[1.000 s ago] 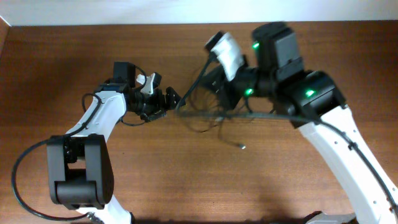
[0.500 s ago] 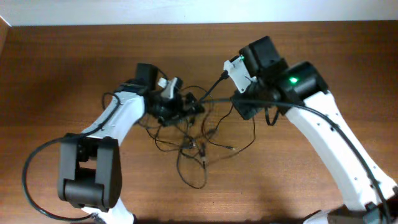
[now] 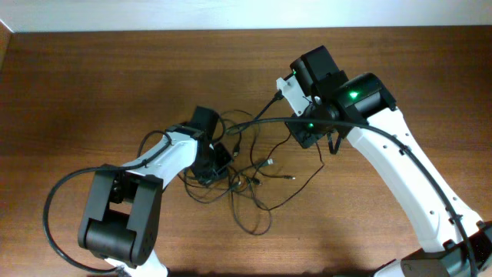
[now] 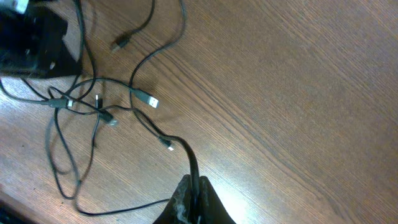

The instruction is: Untangle cables

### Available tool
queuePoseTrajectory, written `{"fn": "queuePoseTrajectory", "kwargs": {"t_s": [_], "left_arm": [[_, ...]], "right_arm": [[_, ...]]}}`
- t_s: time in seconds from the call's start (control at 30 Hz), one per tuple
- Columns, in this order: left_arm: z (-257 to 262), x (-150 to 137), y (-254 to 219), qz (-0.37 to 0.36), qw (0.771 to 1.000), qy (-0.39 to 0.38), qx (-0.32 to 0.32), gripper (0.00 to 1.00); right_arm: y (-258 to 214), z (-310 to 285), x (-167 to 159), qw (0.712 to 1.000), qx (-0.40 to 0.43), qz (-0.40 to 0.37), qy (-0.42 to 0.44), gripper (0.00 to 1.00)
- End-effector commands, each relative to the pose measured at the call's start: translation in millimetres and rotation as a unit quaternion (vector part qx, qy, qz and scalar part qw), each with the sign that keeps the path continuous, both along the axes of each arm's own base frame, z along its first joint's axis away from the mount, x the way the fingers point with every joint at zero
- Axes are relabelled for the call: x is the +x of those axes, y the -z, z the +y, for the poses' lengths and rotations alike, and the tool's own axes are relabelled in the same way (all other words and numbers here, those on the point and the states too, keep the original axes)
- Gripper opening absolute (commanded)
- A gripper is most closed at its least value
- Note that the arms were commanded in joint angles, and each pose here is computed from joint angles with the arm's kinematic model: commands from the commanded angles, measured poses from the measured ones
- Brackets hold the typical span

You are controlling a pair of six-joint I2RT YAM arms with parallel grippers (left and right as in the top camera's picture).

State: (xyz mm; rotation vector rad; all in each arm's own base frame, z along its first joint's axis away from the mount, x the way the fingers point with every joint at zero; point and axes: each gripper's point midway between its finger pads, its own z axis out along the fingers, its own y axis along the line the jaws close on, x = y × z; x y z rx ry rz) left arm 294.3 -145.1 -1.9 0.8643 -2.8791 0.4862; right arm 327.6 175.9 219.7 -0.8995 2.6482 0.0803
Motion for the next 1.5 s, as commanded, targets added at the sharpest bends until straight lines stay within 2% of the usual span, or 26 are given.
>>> {"fn": "queuePoseTrajectory", "kwargs": {"t_s": [0.0,0.03,0.1,0.17,0.23,0.27,0.3,0.33,0.37,0.43,0.47,0.57,0.6,0.63,0.67,0.8,0.93,0.97,1.03,1.1,1.23,1.3,1.37,1.4,1.43,1.47], "left_arm": [[25.1,41.9,0.0,-0.083,0.993,-0.056,0.057,0.00],[37.2,61.4,-4.0,-0.112,0.989,-0.080,0.053,0.00],[66.4,81.8,-8.1,-0.137,0.981,-0.124,0.055,0.00],[119.5,90.6,-8.6,-0.144,0.973,-0.167,0.071,0.00],[149.1,86.9,-7.0,-0.143,0.973,-0.158,0.086,0.00],[156.3,82.0,-5.3,-0.134,0.974,-0.156,0.091,0.00],[160.5,76.8,-3.7,-0.126,0.976,-0.150,0.094,0.00],[160.6,74.6,-3.0,-0.123,0.978,-0.141,0.096,0.00],[159.6,74.2,-2.8,-0.123,0.978,-0.138,0.096,0.00],[156.6,74.2,-2.8,-0.123,0.979,-0.134,0.096,0.00],[156.1,74.2,-2.8,-0.123,0.979,-0.134,0.096,0.00],[155.8,72.1,-2.2,-0.119,0.979,-0.133,0.096,0.00],[155.8,70.8,-1.8,-0.116,0.980,-0.133,0.096,0.00],[155.7,69.7,-1.5,-0.114,0.980,-0.133,0.096,0.00],[155.6,69.6,-1.4,-0.113,0.980,-0.133,0.096,0.00],[155.3,66.9,-0.7,-0.108,0.981,-0.132,0.096,0.04],[154.3,66.2,-0.6,-0.106,0.981,-0.132,0.094,0.01],[153.1,66.2,-0.7,-0.106,0.981,-0.131,0.092,0.22],[151.5,66.3,-0.7,-0.106,0.982,-0.129,0.090,0.97],[151.5,66.3,-0.7,-0.106,0.982,-0.129,0.090,0.99],[151.7,66.2,-0.7,-0.106,0.982,-0.129,0.091,0.99],[151.7,66.2,-0.7,-0.106,0.982,-0.129,0.091,0.99],[151.7,66.2,-0.7,-0.106,0.982,-0.129,0.091,0.99],[151.7,66.2,-0.7,-0.106,0.982,-0.129,0.091,0.99],[151.7,66.2,-0.7,-0.106,0.982,-0.129,0.091,0.99],[151.7,66.2,-0.7,-0.106,0.982,-0.129,0.091,0.99]], "right_arm": [[-3.1,-4.7,2.5,1.000,-0.002,-0.006,0.010,0.04],[-3.1,-6.8,3.6,1.000,0.002,-0.004,0.023,0.04],[-3.1,-11.1,5.7,0.999,0.004,-0.003,0.037,0.04],[-3.2,-25.0,12.3,0.998,-0.006,-0.009,0.056,0.04],[-7.1,-71.7,33.0,0.987,-0.067,-0.048,0.142,0.04],[-14.2,-112.1,46.9,0.962,-0.106,-0.084,0.237,0.04],[-24.8,-156.7,55.9,0.921,-0.137,-0.124,0.342,0.04],[-29.5,-190.4,58.6,0.886,-0.134,-0.140,0.422,0.04],[-26.8,-205.6,60.1,0.873,-0.107,-0.131,0.456,0.04],[-13.5,-207.7,71.3,0.890,-0.021,-0.088,0.447,0.04],[-9.3,-210.2,74.8,0.900,-0.007,-0.076,0.428,0.04],[8.2,-247.3,77.6,0.885,-0.022,-0.059,0.462,0.04],[15.1,-264.6,76.8,0.871,-0.040,-0.056,0.486,0.04],[25.9,-289.3,73.5,0.844,-0.065,-0.052,0.530,0.04],[40.2,-302.0,72.3,0.833,-0.069,-0.035,0.547,0.04],[91.0,-303.8,73.5,0.834,-0.042,0.044,0.548,0.04],[124.4,-274.2,75.7,0.841,0.019,0.116,0.528,0.04],[128.7,-266.5,74.1,0.841,0.033,0.132,0.523,0.04],[130.6,-251.5,69.3,0.839,0.064,0.161,0.515,0.04],[129.8,-236.6,61.3,0.839,0.083,0.191,0.502,0.04],[123.8,-203.9,51.3,0.881,0.115,0.227,0.398,0.04],[118.0,-200.0,52.6,0.890,0.119,0.219,0.382,0.04],[102.1,-209.7,61.1,0.900,0.111,0.173,0.384,0.04],[94.7,-225.3,68.3,0.907,0.079,0.132,0.393,0.04],[80.0,-255.7,81.8,0.909,0.017,0.059,0.412,0.04],[62.7,-286.8,94.2,0.895,-0.038,-0.011,0.444,0.04]]}}
